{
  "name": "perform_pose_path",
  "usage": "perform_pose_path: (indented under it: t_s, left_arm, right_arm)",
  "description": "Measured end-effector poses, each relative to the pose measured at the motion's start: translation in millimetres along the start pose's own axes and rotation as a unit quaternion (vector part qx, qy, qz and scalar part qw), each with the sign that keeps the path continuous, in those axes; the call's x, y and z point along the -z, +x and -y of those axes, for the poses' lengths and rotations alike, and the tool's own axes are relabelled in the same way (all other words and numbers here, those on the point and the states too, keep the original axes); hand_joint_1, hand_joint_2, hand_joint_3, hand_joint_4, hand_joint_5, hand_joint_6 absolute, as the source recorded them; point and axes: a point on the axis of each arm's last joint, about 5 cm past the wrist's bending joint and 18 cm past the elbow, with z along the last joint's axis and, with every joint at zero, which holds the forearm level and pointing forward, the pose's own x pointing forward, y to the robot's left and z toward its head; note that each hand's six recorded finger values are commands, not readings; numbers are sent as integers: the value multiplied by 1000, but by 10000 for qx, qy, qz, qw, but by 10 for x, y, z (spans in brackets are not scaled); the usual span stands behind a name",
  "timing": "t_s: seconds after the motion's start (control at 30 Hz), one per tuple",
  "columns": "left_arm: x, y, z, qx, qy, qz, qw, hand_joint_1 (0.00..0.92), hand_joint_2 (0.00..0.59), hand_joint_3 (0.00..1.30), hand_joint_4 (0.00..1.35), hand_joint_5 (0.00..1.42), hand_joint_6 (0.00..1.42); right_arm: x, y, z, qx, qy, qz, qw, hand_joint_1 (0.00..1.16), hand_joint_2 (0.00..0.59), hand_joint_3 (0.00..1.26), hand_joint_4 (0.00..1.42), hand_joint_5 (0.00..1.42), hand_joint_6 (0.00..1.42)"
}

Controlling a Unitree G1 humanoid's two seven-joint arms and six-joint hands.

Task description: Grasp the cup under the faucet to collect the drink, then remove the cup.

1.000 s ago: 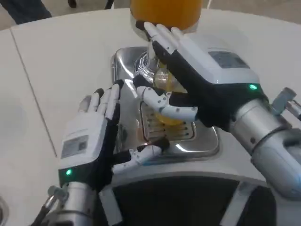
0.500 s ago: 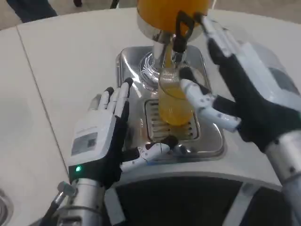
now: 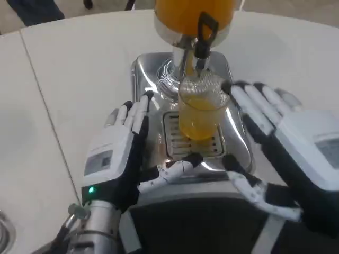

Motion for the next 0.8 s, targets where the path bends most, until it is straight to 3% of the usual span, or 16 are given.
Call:
perform_pose_path:
  t_s: [0.1,0.2,0.3,0.43,0.53,0.67,0.8]
  left_arm:
    - [8,4,11,-25,-7,-20,10000,114,62,0,0,0,10]
    - [5,1,25,-19,-15,-20,10000,110,60,0,0,0,10]
    - [-6,0,45,4,-33,-10,10000,97,61,0,0,0,19]
    - [-4,-6,83,10,-49,-46,10000,92,60,0,0,0,22]
    - [3,4,137,22,-110,-119,9999,94,59,0,0,0,23]
    - [-29,83,166,-21,-408,-201,9990,128,57,0,0,3,25]
    - [-49,163,169,-179,-681,-210,9973,144,54,0,0,3,26]
  right_arm:
    - [6,-58,42,122,-281,-100,9995,387,521,0,0,0,18]
    - [-16,-65,20,85,-432,-129,9989,362,530,0,0,0,18]
    - [-29,-85,-63,-214,-571,-135,9980,353,531,0,0,0,17]
    - [20,-129,-138,-645,-494,-337,9961,346,530,0,0,0,16]
    - [69,-153,-123,-730,-377,-448,9956,339,527,0,0,0,2]
    - [87,-183,-104,-735,-357,-452,9956,338,519,0,0,0,1]
    - [108,-270,-113,-937,-297,-500,9939,344,503,0,0,0,12]
